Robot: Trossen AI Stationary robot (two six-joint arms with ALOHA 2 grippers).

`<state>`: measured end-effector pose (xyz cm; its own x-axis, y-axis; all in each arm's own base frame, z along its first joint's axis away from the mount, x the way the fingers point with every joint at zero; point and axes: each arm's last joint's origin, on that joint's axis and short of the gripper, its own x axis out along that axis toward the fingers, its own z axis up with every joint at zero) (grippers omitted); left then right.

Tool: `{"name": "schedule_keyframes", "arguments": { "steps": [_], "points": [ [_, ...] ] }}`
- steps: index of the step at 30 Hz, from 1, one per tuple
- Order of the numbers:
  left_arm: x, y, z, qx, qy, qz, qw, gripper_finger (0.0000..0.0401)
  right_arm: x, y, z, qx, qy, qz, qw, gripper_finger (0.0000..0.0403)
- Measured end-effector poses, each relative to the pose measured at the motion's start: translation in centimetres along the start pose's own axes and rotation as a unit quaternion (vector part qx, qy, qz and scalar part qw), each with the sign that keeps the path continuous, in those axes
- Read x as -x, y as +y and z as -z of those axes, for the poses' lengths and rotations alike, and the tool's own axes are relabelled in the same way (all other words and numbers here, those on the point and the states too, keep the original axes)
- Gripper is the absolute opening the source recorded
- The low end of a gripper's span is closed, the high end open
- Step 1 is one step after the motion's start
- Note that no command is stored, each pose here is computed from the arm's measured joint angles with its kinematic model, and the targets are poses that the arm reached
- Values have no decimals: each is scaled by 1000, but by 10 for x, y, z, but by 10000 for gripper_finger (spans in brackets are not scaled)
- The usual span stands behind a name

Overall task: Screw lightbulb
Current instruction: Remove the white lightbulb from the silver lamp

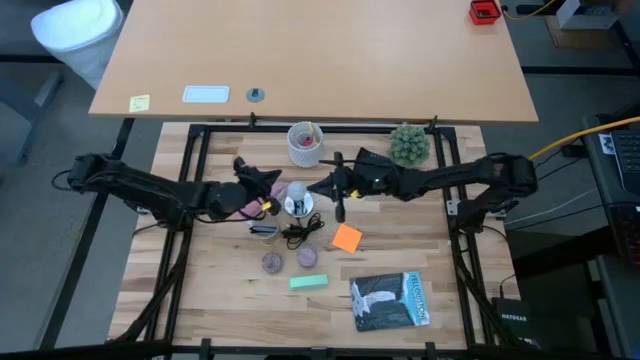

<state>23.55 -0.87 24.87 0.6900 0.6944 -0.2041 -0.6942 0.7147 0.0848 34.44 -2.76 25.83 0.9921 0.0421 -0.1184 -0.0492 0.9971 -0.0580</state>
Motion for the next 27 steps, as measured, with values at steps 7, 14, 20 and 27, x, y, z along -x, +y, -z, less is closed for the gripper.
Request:
{"name": "schedule_keyframes", "arguments": {
  "steps": [7, 14, 20, 27],
  "points": [
    [27, 12, -22, 8, -43, 30, 999, 1, 35, 3, -26, 28, 30, -3, 999, 7],
    [46, 19, -28, -12, -54, 59, 997, 1, 58, 10, -28, 6, 105, -13, 994, 7],
    [49, 21, -23, -23, -34, 62, 997, 1, 58, 31, -22, 10, 141, -29, 990, 7],
    [48, 21, -20, -37, -25, 60, 997, 1, 57, 61, -25, 34, 133, -11, 990, 7]
  ]
}}
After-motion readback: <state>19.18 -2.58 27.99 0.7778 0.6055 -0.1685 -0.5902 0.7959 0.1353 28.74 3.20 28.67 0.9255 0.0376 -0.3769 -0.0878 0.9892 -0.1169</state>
